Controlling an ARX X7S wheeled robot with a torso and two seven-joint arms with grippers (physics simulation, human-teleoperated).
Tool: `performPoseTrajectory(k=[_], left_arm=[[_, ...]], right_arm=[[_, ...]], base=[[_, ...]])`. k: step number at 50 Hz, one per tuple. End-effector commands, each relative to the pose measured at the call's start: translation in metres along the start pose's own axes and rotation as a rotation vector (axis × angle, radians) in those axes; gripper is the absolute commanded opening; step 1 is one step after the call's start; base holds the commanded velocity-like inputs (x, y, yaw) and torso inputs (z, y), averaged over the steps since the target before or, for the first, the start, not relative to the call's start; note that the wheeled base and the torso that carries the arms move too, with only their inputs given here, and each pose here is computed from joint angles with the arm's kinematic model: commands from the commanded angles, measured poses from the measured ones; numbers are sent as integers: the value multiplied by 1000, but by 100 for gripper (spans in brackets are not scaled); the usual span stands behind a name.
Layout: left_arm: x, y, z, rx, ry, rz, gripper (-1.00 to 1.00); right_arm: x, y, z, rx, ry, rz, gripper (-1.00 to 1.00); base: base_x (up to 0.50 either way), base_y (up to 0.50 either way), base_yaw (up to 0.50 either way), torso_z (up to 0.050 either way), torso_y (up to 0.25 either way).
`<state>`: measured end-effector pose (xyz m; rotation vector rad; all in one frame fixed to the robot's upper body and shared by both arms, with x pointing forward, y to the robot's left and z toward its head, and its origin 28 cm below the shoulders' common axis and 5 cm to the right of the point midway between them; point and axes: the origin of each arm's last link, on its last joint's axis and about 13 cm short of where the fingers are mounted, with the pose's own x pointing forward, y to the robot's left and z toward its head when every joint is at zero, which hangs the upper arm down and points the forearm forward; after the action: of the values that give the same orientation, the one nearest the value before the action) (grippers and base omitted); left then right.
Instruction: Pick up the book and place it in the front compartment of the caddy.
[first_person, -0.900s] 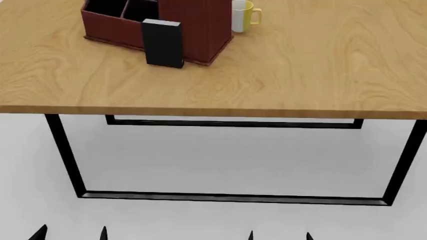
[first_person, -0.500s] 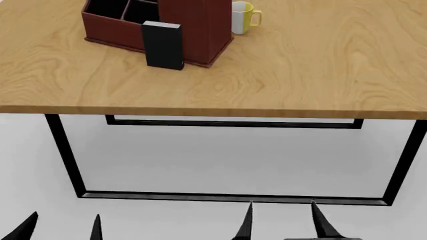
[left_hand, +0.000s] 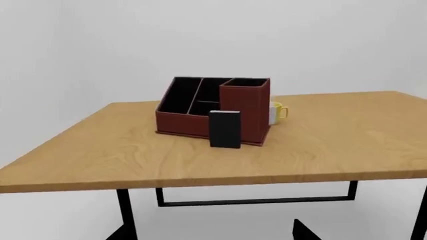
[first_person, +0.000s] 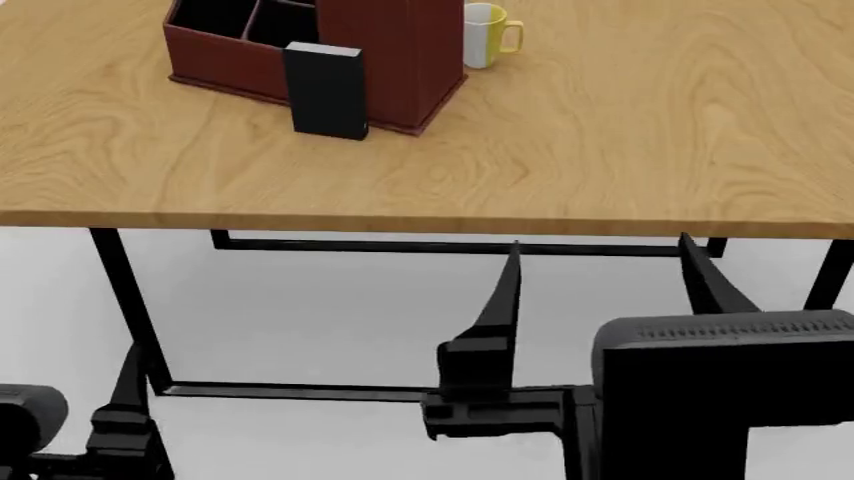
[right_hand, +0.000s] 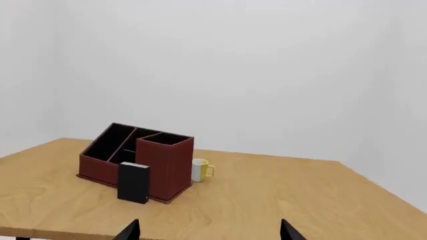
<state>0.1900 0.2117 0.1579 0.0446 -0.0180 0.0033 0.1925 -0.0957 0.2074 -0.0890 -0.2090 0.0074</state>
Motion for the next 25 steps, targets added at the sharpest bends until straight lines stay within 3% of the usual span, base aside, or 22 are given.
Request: performPoseTrajectory(k=[1, 3, 25], left_arm=[[-15, 4, 30, 51, -32, -15, 100], [-14, 4, 29, 54, -32, -13, 100], [-12, -1, 26, 47, -36, -22, 100]], right_arm=[[-23, -1, 32, -144, -30, 10, 100], [-23, 0, 33, -91, -39, 22, 100], [-23, -1, 30, -72, -35, 22, 100]], base=[[0, 500, 0, 0, 0], [0, 500, 0, 0, 0], [0, 500, 0, 0, 0]])
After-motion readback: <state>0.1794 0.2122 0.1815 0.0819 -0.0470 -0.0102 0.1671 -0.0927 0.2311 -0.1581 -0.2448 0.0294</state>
